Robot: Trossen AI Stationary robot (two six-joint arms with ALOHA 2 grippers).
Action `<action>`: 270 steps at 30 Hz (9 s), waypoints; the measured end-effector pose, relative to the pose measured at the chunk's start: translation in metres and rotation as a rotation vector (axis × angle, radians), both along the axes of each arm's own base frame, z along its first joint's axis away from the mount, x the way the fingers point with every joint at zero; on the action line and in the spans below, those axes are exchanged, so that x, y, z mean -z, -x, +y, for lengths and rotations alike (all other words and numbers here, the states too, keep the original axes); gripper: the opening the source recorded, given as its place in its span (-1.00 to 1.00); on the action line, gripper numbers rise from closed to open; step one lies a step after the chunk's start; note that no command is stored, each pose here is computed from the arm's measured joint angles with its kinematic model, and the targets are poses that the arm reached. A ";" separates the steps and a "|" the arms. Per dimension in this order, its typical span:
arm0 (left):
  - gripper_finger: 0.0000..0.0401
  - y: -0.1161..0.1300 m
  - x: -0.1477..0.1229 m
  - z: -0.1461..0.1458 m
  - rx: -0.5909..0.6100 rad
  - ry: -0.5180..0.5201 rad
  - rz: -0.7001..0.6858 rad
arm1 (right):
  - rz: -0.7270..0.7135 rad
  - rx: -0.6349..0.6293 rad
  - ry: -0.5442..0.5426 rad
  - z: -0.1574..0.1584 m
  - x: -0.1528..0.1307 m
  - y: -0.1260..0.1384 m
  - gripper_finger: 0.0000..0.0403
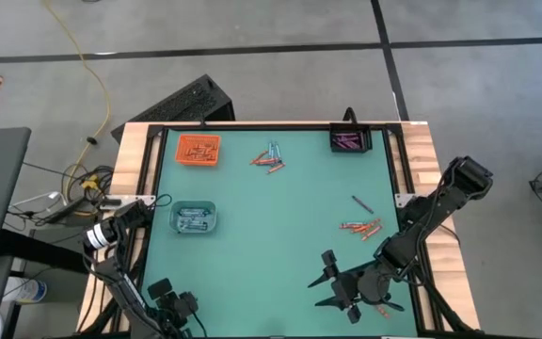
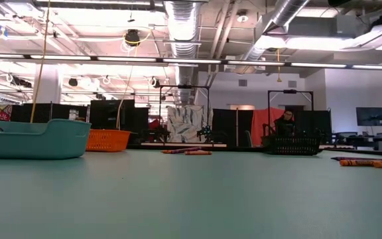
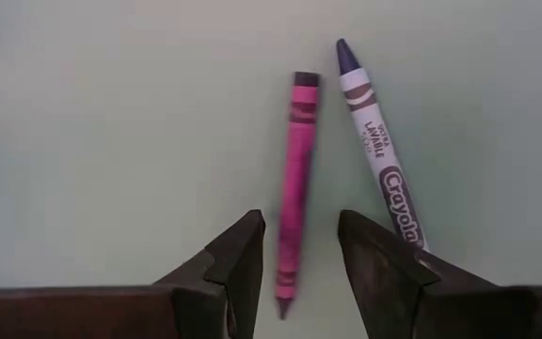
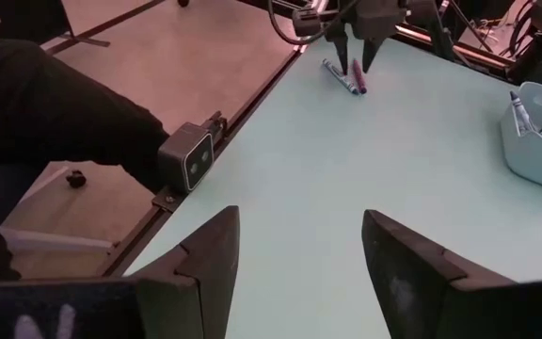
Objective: Sort crayons
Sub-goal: Put the purple crayon into the black basket, then put the blue crayon into the blue bin
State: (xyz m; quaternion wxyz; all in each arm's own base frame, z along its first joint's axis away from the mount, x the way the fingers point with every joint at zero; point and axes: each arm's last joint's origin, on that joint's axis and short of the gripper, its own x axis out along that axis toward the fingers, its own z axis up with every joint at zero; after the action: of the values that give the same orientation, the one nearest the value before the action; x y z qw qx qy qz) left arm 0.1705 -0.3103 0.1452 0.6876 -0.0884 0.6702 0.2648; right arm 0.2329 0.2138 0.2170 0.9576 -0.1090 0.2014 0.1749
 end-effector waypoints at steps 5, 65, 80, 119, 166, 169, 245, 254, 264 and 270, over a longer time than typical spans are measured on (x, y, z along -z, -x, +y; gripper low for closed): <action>-0.64 0.000 0.001 0.000 0.030 0.007 0.001 | -0.002 0.003 0.001 0.000 0.000 0.000 0.08; -0.34 -0.032 0.000 0.071 0.045 0.120 -0.066 | 0.056 0.120 0.028 -0.007 0.007 0.001 0.08; -0.95 -0.030 0.008 0.075 0.075 0.112 -0.075 | 0.054 0.122 0.025 -0.007 0.007 0.001 0.08; -1.00 -0.131 -0.165 0.044 0.534 -0.577 -0.910 | -0.379 -0.010 -0.071 -0.023 -0.037 -0.033 0.08; -1.00 -0.200 -0.213 0.076 0.805 -0.522 -1.235 | -0.599 -0.043 0.039 -0.036 -0.055 -0.043 -0.88; -1.00 -0.200 -0.213 0.076 0.802 -0.509 -1.242 | -0.604 -0.048 0.056 -0.035 -0.055 -0.042 -0.96; -0.16 -0.206 -0.043 0.183 0.662 -0.467 -0.896 | 0.969 0.941 0.201 -0.469 0.033 0.067 -0.99; -0.16 -0.206 -0.043 0.183 0.655 -0.460 -0.895 | 1.106 0.936 0.123 -0.478 0.040 0.062 -0.85; -0.16 -0.204 -0.040 0.183 0.664 -0.457 -0.861 | 1.071 0.965 0.134 -0.476 0.019 0.058 -0.47; -0.16 -0.203 -0.039 0.184 0.663 -0.452 -0.845 | 1.022 1.061 0.122 -0.474 -0.005 0.055 -0.37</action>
State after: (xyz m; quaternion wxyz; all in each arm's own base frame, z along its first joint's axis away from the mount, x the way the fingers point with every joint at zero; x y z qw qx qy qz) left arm 0.3734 -0.1266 0.1838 0.9433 0.1774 0.2565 0.1136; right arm 0.1782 -0.2605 0.2215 0.6923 0.0448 0.6574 -0.2941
